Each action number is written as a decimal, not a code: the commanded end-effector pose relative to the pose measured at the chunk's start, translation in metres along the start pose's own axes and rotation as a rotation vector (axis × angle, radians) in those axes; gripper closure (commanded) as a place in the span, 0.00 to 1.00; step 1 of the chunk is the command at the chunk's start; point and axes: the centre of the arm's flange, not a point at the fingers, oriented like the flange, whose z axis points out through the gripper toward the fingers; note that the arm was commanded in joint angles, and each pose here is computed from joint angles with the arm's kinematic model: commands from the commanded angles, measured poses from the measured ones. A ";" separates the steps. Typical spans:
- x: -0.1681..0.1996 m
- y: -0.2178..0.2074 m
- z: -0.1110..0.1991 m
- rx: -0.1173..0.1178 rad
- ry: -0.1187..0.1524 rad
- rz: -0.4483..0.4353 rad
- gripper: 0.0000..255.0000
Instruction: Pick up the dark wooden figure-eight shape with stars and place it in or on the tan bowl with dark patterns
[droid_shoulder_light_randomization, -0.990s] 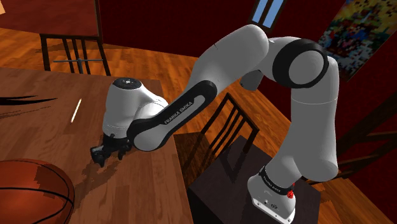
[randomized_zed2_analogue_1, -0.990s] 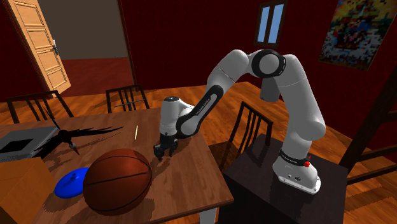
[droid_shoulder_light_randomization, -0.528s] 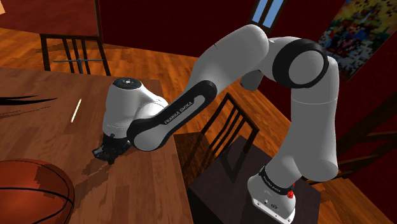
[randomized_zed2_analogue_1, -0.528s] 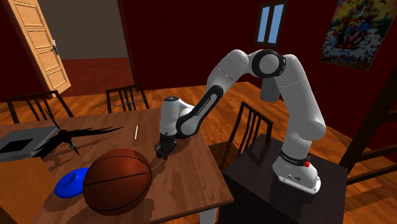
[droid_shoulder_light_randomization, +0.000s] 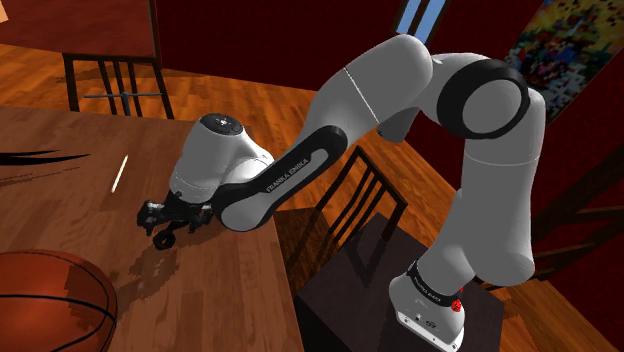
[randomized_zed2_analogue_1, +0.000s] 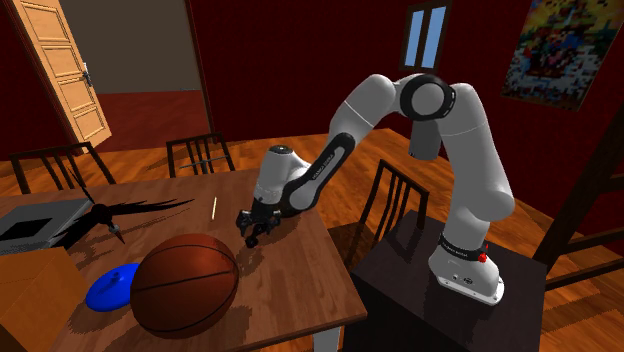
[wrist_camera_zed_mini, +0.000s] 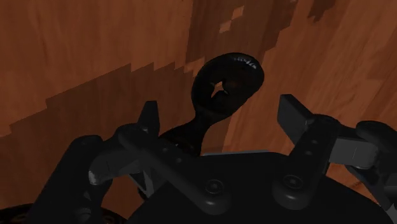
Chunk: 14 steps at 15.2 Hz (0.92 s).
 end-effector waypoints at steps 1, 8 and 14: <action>0.008 0.002 -0.002 0.032 0.036 0.082 0.00; 0.009 0.001 0.033 0.032 0.036 0.082 0.00; 0.009 0.001 0.033 0.032 0.036 0.082 0.00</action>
